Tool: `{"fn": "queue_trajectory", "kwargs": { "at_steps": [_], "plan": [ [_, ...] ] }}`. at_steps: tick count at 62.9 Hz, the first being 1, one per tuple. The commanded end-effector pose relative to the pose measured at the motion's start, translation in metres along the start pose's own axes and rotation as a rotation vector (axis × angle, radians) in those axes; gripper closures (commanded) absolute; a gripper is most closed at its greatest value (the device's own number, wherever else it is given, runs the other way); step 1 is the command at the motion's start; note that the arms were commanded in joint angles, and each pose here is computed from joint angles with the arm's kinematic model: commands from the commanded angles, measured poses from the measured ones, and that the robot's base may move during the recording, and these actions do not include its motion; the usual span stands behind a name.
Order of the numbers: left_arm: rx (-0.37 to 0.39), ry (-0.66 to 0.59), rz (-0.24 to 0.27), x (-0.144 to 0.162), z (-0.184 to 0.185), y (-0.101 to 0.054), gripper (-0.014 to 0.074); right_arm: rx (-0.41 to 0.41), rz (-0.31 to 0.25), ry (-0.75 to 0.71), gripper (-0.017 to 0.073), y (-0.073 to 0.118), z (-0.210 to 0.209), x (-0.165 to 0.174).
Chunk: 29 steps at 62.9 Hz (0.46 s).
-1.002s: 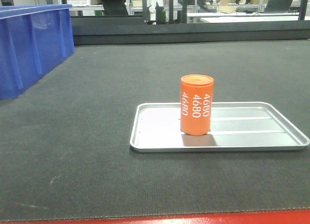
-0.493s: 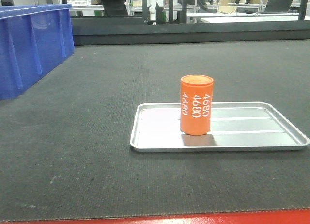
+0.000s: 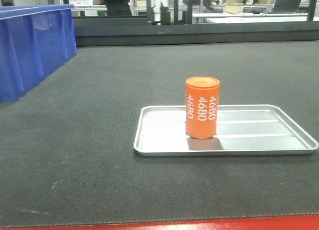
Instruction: Grab orange capacitor from left shelf to right conveyor
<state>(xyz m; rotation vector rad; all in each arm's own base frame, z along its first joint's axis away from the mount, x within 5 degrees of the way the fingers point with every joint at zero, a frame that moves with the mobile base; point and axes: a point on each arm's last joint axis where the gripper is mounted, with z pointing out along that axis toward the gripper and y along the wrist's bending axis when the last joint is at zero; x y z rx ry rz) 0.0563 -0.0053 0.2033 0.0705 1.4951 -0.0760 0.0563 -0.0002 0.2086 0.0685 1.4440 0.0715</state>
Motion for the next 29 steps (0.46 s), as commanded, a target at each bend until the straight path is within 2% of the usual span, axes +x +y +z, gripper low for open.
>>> {"fn": "queue_trajectory", "kwargs": {
  "at_steps": [1,29],
  "plan": [
    [0.004,-0.081,-0.006,-0.0096,0.0003,-0.0002,0.0699,-0.005,-0.012,-0.116,0.0503,0.0006,-0.0021,-0.0095],
    [0.004,-0.081,-0.006,-0.0096,0.0003,-0.0002,0.0699,-0.005,-0.012,-0.116,0.0503,0.0006,-0.0021,-0.0095]
  ]
}}
